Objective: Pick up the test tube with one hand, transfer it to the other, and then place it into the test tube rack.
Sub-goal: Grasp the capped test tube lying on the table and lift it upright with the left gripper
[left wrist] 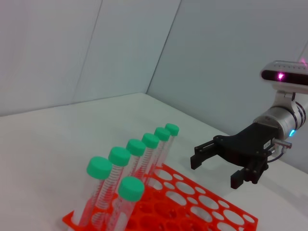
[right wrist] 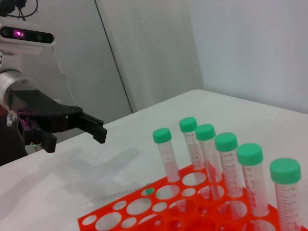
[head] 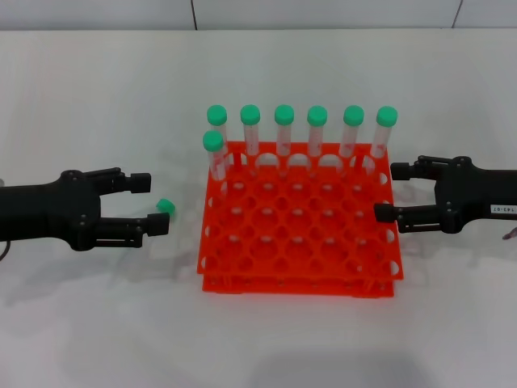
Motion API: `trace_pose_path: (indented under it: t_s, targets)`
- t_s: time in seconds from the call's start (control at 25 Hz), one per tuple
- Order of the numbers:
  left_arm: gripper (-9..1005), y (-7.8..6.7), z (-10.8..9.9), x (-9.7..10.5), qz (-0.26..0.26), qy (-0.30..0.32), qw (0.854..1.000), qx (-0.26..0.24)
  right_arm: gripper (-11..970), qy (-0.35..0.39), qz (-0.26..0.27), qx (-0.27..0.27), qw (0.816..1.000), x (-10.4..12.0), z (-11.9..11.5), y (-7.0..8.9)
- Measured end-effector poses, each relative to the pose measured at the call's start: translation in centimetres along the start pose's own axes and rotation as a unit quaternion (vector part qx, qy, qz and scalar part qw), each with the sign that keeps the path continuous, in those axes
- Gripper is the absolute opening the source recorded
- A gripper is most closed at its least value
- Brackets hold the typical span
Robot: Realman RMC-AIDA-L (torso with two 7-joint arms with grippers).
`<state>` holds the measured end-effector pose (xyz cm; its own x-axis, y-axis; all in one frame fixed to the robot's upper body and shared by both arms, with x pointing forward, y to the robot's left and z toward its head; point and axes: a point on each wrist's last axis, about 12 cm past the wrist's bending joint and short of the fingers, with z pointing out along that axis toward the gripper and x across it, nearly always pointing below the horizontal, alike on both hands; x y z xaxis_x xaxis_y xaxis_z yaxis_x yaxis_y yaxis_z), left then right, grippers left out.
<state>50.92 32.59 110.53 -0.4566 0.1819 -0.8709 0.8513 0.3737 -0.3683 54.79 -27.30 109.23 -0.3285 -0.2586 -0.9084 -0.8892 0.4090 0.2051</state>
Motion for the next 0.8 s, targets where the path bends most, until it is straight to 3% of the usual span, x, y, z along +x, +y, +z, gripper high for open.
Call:
trace_pose_path:
  t_s: [0.8]
  targets:
    - [886,0.25,-0.48,-0.63,-0.004,-0.014,1.0,-0.009,857,-0.005,0.001,0.0,1.0,0.0,0.16,0.09]
